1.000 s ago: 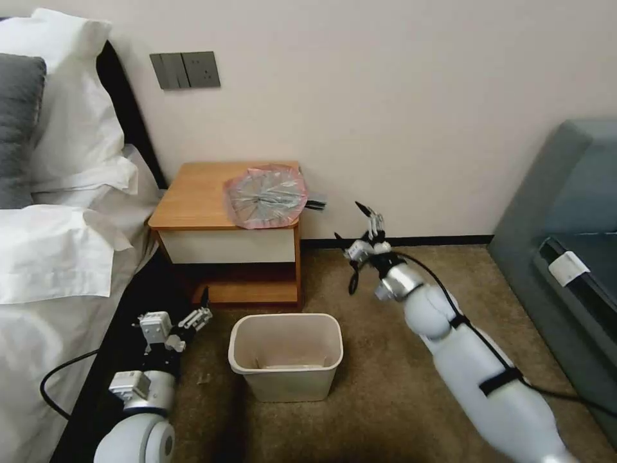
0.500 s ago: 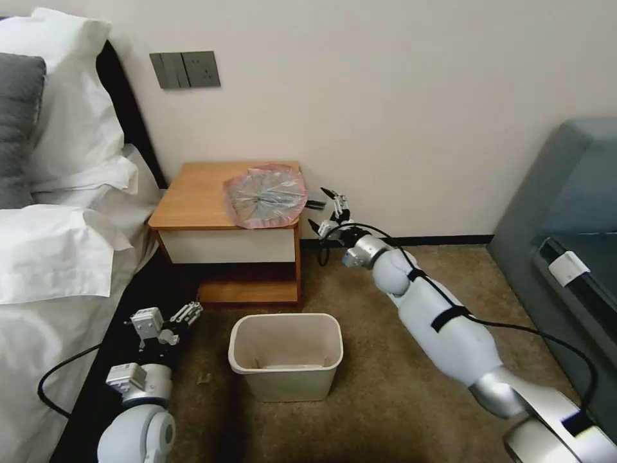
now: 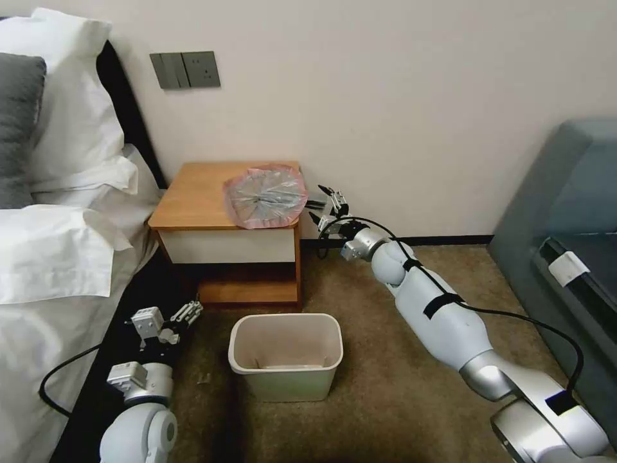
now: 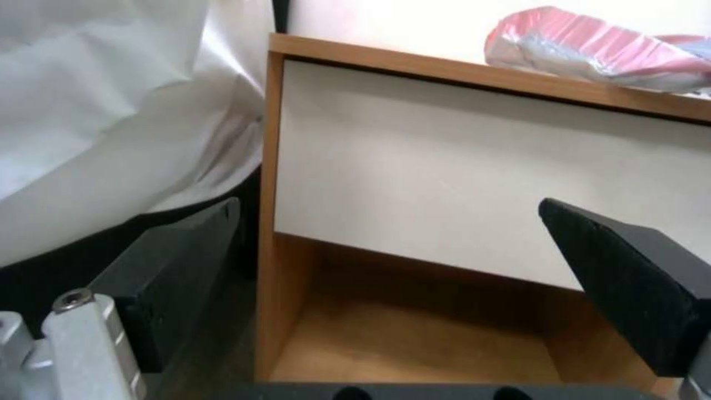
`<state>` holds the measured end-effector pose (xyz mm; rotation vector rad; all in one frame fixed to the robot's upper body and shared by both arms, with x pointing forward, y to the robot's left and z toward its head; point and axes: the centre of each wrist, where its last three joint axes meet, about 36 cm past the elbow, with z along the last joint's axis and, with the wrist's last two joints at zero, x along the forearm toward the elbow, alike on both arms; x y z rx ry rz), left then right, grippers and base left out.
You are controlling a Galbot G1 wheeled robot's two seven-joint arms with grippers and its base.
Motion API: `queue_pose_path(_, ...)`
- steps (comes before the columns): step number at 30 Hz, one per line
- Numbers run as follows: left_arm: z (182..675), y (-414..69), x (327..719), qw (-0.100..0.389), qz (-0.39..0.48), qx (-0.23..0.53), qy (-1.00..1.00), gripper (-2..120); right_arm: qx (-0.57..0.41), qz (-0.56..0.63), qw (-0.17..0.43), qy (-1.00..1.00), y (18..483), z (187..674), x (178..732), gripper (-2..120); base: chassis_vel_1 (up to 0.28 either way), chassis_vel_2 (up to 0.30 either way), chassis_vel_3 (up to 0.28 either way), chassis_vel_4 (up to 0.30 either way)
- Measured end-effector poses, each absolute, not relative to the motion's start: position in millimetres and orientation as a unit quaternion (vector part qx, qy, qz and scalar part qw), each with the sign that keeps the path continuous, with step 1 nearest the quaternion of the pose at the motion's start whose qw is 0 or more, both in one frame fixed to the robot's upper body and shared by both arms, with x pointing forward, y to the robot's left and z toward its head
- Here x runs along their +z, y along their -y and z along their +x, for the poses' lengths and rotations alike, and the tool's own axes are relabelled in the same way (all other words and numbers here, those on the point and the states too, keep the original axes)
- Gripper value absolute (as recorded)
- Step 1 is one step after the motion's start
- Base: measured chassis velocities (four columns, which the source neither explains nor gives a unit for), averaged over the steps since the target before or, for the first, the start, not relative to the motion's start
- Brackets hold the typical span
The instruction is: Pick up the garbage bag from the table and place it over the trash can.
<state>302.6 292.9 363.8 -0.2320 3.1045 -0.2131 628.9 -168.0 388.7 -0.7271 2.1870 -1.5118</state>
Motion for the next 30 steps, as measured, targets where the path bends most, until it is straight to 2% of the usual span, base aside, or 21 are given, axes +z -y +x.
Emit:
queue_pose_path(2,303,-292,364,0.009,-0.074,-0.069,-0.995,100,-0.539,-0.26,0.192,-0.777,166,630,389,61,0.0,0.0,0.0,0.0)
queue_pose_path(4,304,-293,364,0.009,-0.074,-0.068,-0.995,100,-0.54,-0.261,0.192,-0.777,166,630,388,58,0.0,0.0,0.0,0.0)
queue_pose_path(5,304,-293,365,0.009,-0.074,-0.069,-0.995,100,-0.541,-0.262,0.19,-0.776,166,630,387,49,0.0,0.0,0.0,0.0)
queue_pose_path(6,304,-293,365,0.008,-0.074,-0.069,-0.995,100,-0.542,-0.264,0.19,-0.775,166,629,386,45,0.0,0.0,0.0,0.0)
queue_pose_path(7,304,-293,365,0.008,-0.074,-0.069,-0.995,100,-0.542,-0.264,0.19,-0.775,166,629,386,45,0.0,0.0,0.0,0.0)
queue_pose_path(10,304,-294,365,0.008,-0.076,-0.069,-0.995,100,-0.545,-0.268,0.19,-0.772,166,627,383,32,0.0,0.0,0.0,0.0)
queue_pose_path(15,303,-293,365,0.007,-0.076,-0.069,-0.995,100,-0.544,-0.268,0.191,-0.772,165,627,383,21,0.0,0.0,0.0,0.0)
queue_pose_path(17,303,-293,364,0.007,-0.076,-0.07,-0.995,100,-0.542,-0.27,0.194,-0.772,162,625,383,4,0.0,0.0,0.0,0.0)
queue_pose_path(20,304,-292,364,0.007,-0.076,-0.071,-0.995,100,-0.541,-0.269,0.194,-0.772,162,625,384,0,0.0,0.0,0.0,0.0)
queue_pose_path(30,302,-292,364,-0.011,-0.096,-0.064,-0.993,100,-0.514,-0.262,0.2,-0.792,163,604,394,0,0.0,0.0,0.0,0.0)
